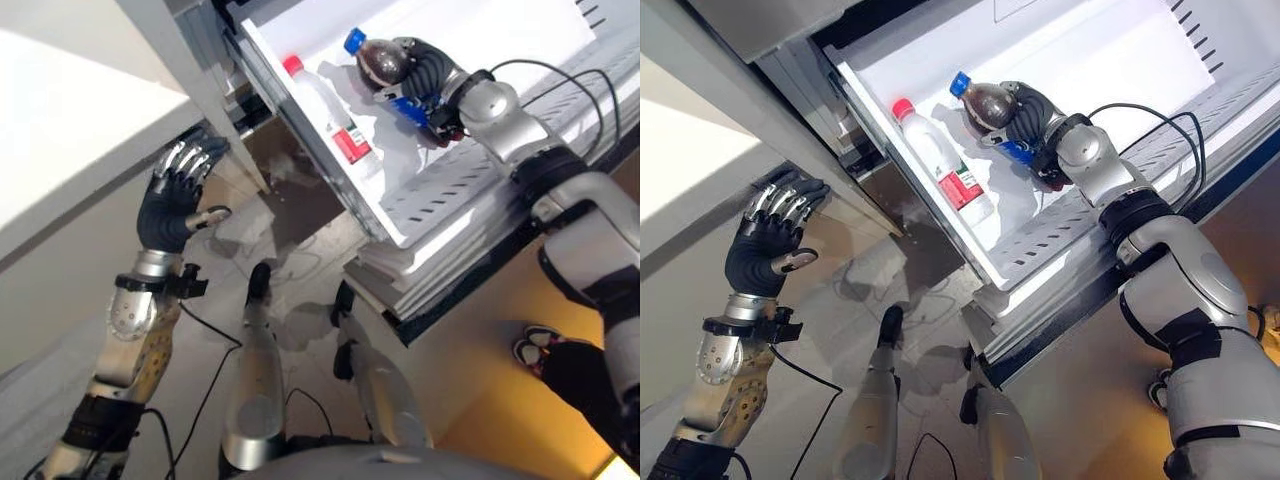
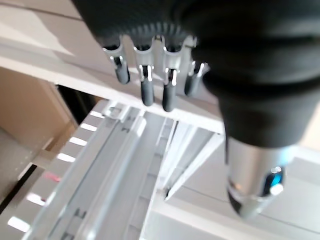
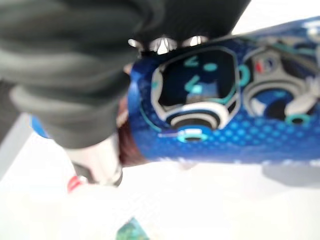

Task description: Take the drinks into the refrigerator

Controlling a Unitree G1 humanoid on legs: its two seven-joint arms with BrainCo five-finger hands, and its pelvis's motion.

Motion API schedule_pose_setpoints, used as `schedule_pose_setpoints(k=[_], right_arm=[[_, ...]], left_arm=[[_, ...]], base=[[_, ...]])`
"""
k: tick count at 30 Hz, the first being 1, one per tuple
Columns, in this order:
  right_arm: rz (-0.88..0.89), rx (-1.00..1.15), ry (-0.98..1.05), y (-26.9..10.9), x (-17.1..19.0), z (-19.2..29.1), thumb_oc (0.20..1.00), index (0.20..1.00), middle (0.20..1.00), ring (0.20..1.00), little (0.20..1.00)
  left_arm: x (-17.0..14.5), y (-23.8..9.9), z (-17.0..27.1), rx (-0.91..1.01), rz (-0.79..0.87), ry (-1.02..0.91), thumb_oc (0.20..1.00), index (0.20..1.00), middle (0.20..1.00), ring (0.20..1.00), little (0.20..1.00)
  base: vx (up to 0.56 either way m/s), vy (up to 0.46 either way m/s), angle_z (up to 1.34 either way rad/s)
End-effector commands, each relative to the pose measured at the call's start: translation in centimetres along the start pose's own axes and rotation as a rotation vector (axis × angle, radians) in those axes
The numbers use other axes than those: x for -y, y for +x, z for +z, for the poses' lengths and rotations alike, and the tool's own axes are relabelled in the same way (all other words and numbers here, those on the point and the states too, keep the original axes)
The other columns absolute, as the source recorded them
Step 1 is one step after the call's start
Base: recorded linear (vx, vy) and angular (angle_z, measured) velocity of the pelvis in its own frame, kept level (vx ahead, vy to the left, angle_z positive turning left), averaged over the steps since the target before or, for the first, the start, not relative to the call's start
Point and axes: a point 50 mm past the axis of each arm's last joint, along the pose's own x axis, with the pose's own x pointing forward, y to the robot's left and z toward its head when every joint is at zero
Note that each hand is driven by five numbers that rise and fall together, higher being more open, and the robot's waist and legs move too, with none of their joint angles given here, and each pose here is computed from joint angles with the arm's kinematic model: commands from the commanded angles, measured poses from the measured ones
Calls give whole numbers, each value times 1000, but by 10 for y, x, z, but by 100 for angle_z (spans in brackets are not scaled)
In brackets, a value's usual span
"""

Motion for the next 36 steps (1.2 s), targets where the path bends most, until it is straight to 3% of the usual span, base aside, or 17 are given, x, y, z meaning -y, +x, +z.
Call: schedule_pose_setpoints(k=[1, 18, 19, 20, 21, 22, 36], right_arm=[[24, 54, -5, 10, -6, 21, 200, 200, 200, 200, 200], [26, 59, -47, 17, -15, 32, 200, 200, 200, 200, 200], [28, 60, -45, 18, -16, 32, 304, 304, 304, 304, 304], [26, 59, -42, 18, -17, 32, 504, 504, 504, 504, 504], [23, 57, -41, 18, -17, 32, 636, 636, 636, 636, 636], [22, 57, -45, 19, -17, 33, 1000, 1000, 1000, 1000, 1000], [9, 73, -47, 21, -16, 40, 1000, 1000, 1000, 1000, 1000]], left_arm=[[6, 5, 40, 165, -75, 98, 1000, 1000, 1000, 1000, 1000], [6, 3, 41, 160, -62, 120, 1000, 1000, 1000, 1000, 1000], [6, 3, 42, 162, -62, 120, 1000, 1000, 1000, 1000, 1000], [6, 3, 42, 163, -62, 119, 1000, 1000, 1000, 1000, 1000], [6, 3, 42, 163, -62, 119, 1000, 1000, 1000, 1000, 1000], [6, 3, 42, 161, -60, 120, 1000, 1000, 1000, 1000, 1000], [5, 2, 42, 159, -59, 122, 1000, 1000, 1000, 1000, 1000]], base=[[0, 0, 0], [0, 0, 0], [0, 0, 0], [0, 0, 0], [0, 0, 0], [0, 0, 0], [0, 0, 0]])
